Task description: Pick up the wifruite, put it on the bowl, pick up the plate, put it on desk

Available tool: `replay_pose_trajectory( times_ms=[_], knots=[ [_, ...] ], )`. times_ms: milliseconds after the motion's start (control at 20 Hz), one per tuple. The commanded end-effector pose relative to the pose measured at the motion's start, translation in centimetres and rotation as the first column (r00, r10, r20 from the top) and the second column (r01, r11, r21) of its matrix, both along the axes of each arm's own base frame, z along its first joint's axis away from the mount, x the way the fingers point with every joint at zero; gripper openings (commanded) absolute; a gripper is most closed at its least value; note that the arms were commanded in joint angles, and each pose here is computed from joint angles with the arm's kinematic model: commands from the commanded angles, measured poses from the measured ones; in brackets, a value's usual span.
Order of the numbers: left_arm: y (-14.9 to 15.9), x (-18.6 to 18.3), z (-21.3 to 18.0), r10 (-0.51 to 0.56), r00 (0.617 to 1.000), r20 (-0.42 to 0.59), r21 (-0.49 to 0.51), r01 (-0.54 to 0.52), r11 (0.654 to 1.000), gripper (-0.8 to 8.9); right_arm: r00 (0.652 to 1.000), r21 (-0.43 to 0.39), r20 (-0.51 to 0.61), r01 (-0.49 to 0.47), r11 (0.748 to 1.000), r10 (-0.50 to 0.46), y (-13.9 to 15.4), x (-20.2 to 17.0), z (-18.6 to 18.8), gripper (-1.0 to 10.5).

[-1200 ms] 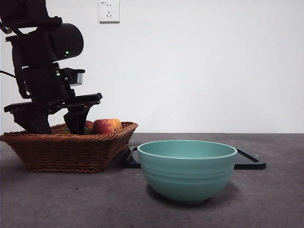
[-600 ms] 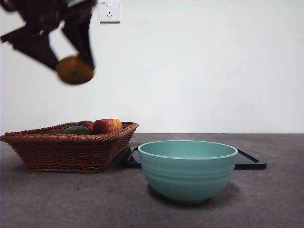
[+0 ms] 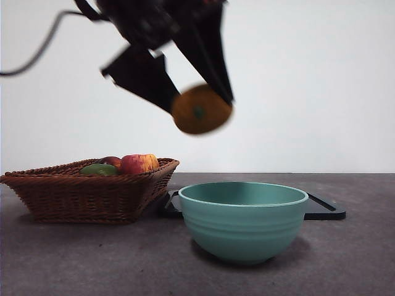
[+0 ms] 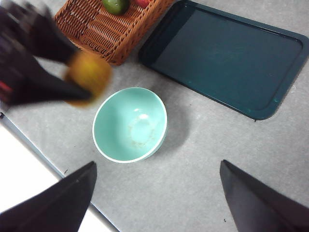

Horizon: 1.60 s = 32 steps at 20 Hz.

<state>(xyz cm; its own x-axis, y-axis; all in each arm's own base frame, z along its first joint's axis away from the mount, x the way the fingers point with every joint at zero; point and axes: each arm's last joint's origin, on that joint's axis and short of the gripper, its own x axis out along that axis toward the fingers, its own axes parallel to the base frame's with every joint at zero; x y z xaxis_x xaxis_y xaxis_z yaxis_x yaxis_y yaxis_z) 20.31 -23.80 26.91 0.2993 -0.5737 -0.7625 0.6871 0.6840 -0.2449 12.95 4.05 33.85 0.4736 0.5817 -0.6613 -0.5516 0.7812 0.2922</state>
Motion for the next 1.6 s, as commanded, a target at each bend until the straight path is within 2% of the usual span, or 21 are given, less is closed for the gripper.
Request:
replay_pose_trajectory(
  times_ms=[50,350,550,750,900,1250,1400,1600],
  knots=[
    [-2.0,0.3,-1.5,-0.030,1.000,-0.007,0.016,0.030,0.999,1.77,1.000,0.010,0.011,0.003,1.000,-0.003,0.1,0.2,0.4,4.1],
    [-4.6,0.8,-5.7,-0.031,0.999,-0.009,0.115,0.032,0.993,1.77,1.000,0.010,0.011,0.003,1.000,-0.003,0.1,0.2,0.4,4.1],
    [-5.5,0.7,-7.2,-0.047,0.999,-0.017,0.138,0.049,0.989,1.78,1.000,0.010,0.010,0.003,1.000,-0.003,0.1,0.2,0.4,4.1],
    [-5.7,0.7,-7.8,-0.051,0.998,-0.029,0.153,0.055,0.987,1.95,1.000,0.010,0.011,0.003,1.000,-0.003,0.1,0.2,0.4,4.1],
    [-5.8,0.5,-7.9,-0.056,0.998,-0.031,0.155,0.060,0.986,3.18,1.000,0.011,0.010,0.003,1.000,-0.003,0.1,0.2,0.4,4.1],
    [-5.9,0.4,-7.9,-0.053,0.998,-0.037,0.155,0.058,0.986,3.18,1.000,0.011,0.010,0.003,1.000,-0.003,0.1,0.2,0.4,4.1],
    [-5.9,0.4,-7.9,-0.051,0.998,-0.038,0.156,0.056,0.986,3.74,1.000,0.010,0.010,0.003,1.000,-0.003,0.1,0.2,0.4,4.1],
    [-5.8,0.3,-7.6,-0.037,0.998,-0.043,0.146,0.043,0.988,3.79,1.000,0.010,0.010,0.003,1.000,-0.003,0.1,0.2,0.4,4.1]
  ],
)
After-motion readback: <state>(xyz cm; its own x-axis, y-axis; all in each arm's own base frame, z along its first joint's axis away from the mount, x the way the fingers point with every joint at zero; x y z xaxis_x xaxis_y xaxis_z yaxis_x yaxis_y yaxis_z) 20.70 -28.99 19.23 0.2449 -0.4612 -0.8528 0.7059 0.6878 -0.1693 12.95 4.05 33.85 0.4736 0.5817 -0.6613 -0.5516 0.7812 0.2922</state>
